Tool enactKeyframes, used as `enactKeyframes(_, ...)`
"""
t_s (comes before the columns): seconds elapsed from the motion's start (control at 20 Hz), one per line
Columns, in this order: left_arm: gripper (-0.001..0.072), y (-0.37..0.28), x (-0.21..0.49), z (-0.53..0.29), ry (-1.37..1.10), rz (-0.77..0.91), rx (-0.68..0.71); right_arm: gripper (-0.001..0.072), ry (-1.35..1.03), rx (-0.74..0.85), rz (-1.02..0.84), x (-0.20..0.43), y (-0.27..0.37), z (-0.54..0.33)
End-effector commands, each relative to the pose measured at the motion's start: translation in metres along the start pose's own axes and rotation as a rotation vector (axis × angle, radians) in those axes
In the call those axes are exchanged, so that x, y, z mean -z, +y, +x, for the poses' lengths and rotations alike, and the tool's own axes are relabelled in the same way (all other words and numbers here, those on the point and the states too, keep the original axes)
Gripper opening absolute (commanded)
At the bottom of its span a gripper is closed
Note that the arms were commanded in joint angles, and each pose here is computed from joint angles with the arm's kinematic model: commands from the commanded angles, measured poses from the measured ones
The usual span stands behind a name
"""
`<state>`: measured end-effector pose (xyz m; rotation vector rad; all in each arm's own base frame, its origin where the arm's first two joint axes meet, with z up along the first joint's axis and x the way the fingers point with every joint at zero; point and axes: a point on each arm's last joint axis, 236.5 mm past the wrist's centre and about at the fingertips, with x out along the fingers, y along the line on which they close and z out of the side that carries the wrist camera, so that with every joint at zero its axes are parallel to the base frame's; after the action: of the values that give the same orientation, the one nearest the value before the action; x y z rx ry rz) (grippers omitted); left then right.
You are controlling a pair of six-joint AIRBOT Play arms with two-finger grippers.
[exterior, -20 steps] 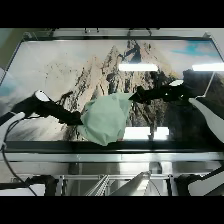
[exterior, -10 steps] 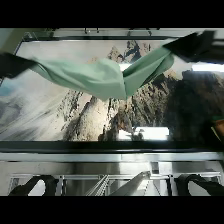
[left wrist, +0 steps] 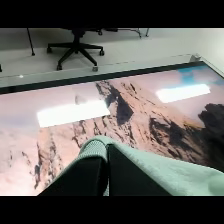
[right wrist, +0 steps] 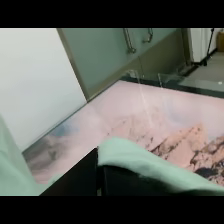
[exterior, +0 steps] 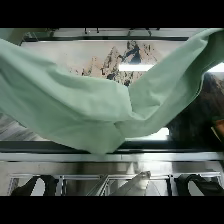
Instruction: Fold the shirts.
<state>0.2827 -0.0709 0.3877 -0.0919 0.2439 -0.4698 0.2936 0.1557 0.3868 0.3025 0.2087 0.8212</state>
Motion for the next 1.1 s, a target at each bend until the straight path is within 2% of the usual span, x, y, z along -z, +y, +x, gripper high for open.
enactKeyframes(0.0,0.0027,0.012,0.037,0.047,0.162,-0.066,0.113,0.0012,0.123,0.067,0.134,0.046,-0.058,0.024)
enactKeyframes(0.15,0.0032,0.028,0.114,0.114,0.443,-0.114,0.197,0.0012,0.231,0.11,0.298,0.106,-0.125,0.054)
enactKeyframes(0.2,0.0065,0.04,0.147,0.133,0.549,-0.111,0.186,0.0012,0.268,0.126,0.353,0.128,-0.148,0.063)
enactKeyframes(0.25,0.0151,0.05,0.175,0.15,0.634,-0.109,0.177,0.0012,0.301,0.142,0.404,0.148,-0.169,0.072)
enactKeyframes(0.35,0.0157,0.071,0.219,0.183,0.729,-0.135,0.158,0.0012,0.318,0.206,0.488,0.178,-0.214,0.088)
enactKeyframes(0.4,0.0189,0.084,0.233,0.199,0.738,-0.156,0.135,0.0017,0.3,0.255,0.516,0.189,-0.241,0.095)
enactKeyframes(0.45,0.0293,0.101,0.245,0.214,0.733,-0.183,0.104,0.0166,0.271,0.289,0.558,0.195,-0.262,0.099)
enactKeyframes(0.5,0.0293,0.117,0.254,0.222,0.733,-0.205,0.079,0.0437,0.256,0.297,0.576,0.198,-0.274,0.098)
enactKeyframes(0.55,0.0293,0.131,0.26,0.225,0.746,-0.228,0.066,0.0584,0.254,0.302,0.578,0.198,-0.282,0.094)
enactKeyframes(0.8,0.0293,0.19,0.294,0.175,0.91,-0.47,0.029,0.0598,0.428,0.296,0.65,0.224,-0.289,0.014)
enactKeyframes(0.95,0.0292,0.193,0.346,0.144,1.022,-0.628,0.042,0.0598,0.634,0.394,0.752,0.281,-0.292,-0.041)
enactKeyframes(1.05,0.0293,0.189,0.378,0.137,1.051,-0.677,0.043,0.0598,0.751,0.451,0.804,0.322,-0.29,-0.068)
